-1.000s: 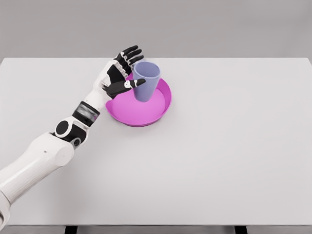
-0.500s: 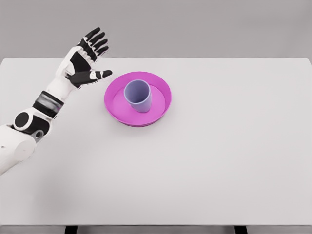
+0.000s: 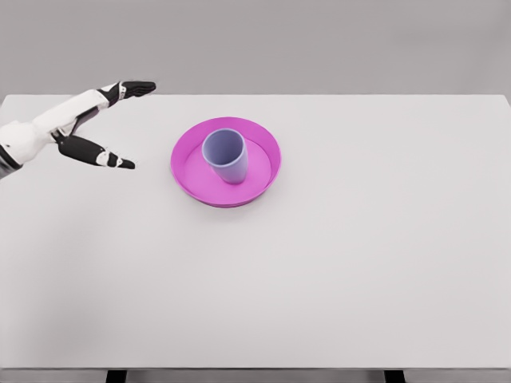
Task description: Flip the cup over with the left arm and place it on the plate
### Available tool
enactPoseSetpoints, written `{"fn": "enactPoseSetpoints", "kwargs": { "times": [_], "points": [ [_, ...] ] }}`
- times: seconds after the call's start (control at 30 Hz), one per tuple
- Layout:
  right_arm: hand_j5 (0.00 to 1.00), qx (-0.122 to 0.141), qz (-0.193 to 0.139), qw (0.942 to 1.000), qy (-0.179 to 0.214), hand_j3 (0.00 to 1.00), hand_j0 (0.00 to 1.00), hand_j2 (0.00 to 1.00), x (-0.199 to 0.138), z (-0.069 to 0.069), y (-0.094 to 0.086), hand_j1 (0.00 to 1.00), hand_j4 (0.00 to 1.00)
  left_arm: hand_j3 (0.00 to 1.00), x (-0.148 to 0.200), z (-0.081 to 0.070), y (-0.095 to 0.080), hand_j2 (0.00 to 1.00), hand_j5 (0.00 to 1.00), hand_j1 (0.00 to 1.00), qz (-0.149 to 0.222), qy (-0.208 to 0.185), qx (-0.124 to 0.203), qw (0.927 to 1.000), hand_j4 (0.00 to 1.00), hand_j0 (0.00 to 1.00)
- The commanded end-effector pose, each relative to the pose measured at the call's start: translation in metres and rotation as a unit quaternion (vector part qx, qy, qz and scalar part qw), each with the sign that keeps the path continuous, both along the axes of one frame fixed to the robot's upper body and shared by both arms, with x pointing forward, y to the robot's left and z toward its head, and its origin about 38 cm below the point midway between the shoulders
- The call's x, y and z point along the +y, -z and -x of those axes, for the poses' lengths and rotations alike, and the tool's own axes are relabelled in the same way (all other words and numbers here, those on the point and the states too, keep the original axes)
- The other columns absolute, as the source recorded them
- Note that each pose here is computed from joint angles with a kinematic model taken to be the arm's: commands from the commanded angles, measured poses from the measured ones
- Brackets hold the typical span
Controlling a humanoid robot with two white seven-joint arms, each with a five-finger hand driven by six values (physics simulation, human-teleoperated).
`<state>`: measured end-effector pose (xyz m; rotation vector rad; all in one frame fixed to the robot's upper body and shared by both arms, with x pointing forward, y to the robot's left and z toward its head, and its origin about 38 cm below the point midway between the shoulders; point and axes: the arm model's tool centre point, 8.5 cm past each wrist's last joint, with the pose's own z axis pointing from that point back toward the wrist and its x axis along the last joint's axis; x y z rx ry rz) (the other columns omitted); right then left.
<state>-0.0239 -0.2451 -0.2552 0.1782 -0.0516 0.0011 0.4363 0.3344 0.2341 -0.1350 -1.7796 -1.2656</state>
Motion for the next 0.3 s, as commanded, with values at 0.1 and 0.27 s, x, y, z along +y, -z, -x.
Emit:
{"fn": "enactPoseSetpoints", "kwargs": {
  "times": [0.1,0.27],
  "points": [
    [1.0,0.0,0.0,1.0,0.0,1.0,1.0,1.0,0.0,0.0,0.0,1.0,1.0,1.0,0.018,0.006,-0.007,1.0,1.0,1.0,-0.033,-0.005,-0.003,0.9994,1.0,1.0],
    [1.0,0.0,0.0,1.0,0.0,1.0,1.0,1.0,0.0,0.0,0.0,1.0,1.0,1.0,0.02,0.011,0.006,1.0,1.0,1.0,-0.033,-0.006,0.013,0.9993,1.0,1.0]
  ]
}}
